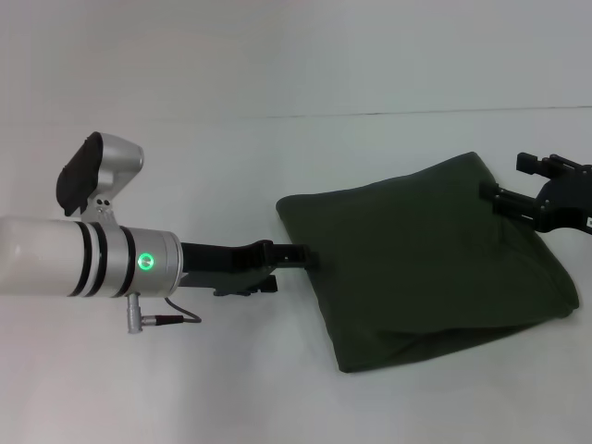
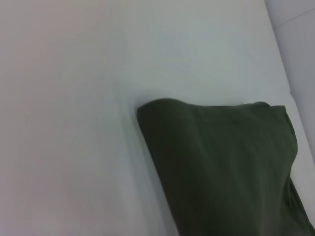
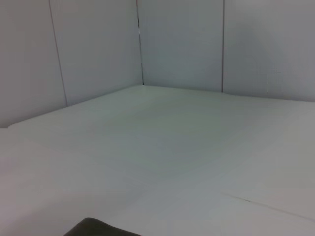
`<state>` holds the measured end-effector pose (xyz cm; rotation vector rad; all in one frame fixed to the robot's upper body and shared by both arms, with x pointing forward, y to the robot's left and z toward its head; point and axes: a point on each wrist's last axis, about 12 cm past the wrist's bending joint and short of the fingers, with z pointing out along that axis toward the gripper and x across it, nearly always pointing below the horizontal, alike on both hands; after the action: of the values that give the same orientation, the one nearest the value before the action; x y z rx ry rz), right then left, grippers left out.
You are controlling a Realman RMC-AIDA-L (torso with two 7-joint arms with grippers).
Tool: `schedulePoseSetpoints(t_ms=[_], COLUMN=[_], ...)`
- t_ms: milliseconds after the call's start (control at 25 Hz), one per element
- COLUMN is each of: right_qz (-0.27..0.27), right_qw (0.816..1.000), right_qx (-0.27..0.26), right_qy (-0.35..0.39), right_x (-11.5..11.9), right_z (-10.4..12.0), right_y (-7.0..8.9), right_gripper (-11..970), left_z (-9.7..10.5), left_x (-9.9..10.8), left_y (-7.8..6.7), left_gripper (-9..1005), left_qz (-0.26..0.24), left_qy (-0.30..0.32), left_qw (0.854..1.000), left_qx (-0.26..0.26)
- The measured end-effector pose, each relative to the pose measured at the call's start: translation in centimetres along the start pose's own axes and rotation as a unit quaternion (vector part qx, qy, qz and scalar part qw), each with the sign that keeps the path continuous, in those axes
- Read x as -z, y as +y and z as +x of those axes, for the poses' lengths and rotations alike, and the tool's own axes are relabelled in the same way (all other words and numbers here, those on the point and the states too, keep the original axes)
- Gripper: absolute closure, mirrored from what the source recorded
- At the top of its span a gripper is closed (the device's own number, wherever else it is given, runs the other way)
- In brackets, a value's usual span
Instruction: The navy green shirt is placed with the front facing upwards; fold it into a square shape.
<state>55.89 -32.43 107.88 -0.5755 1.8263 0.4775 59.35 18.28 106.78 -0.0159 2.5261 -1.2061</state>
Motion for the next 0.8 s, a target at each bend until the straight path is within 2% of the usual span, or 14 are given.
schedulePoseSetpoints(t_ms=[440,800], right_qz=[-0.007,-0.007], right_qw=[1.0,1.0], right_qx=[0.001,0.002], right_qy=[-0.002,-0.002], right_x=[0.0,0.0], right_z=[0.0,-0.1], right_y=[0.2,0.1], right_gripper=[168,168], left_z=[0.9,0.7], left_x=[-1.6,-2.5], left_y=[-0.6,-1.4], left_gripper=[210,215], left_qz=[0.006,0.007], left_qy=[0.01,0.018], left_qw=[1.0,1.0], left_qx=[0.009,0.002])
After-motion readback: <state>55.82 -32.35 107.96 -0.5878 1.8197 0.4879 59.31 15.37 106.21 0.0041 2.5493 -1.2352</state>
